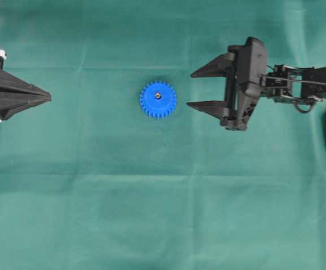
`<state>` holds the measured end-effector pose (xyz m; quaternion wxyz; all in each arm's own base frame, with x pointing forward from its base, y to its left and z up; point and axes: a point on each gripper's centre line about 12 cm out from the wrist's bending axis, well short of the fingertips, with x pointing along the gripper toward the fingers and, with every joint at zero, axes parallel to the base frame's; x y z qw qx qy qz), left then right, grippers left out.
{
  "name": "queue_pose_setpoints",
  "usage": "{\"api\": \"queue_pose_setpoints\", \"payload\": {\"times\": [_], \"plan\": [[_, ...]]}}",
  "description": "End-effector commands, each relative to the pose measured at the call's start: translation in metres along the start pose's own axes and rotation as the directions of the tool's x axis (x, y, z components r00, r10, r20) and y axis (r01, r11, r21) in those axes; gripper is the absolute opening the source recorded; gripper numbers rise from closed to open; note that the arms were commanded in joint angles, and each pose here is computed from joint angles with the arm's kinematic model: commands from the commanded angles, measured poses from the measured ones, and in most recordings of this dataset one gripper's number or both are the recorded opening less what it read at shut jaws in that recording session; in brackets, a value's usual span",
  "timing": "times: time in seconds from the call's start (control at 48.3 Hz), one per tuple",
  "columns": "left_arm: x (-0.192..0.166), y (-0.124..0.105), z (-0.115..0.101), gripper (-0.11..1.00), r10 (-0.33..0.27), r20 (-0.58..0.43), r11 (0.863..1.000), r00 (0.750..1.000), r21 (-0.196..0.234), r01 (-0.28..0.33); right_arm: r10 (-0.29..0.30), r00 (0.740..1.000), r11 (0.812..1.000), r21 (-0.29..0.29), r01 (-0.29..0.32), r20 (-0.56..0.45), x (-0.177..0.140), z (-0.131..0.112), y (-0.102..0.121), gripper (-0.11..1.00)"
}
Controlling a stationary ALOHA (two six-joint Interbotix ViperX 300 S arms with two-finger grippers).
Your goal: Insert the shaft placed at a random location into the center hole of the medium gear at another random location.
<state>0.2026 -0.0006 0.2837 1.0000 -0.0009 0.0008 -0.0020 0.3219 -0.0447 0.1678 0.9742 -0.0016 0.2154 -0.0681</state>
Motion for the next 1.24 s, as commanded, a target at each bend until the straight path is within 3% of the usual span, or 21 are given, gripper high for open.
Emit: {"api": "queue_pose_setpoints", "payload": {"times": [0.0,1.221], "plan": [[0.0027,-0.0001,0.0084,0.0,0.0,0.02,1.0,1.0,0.002,0.0,-0.001,0.999,1.0,0.001,0.001,0.034,-0.0086,0.0081,0.0,0.85],[0.0025,-0.0001,0.0094,0.0,0.0,0.023,1.0,1.0,0.002,0.0,-0.004,1.0,1.0,0.013,0.004,0.027,-0.0155,0.0064,-0.0005,0.85]]}}
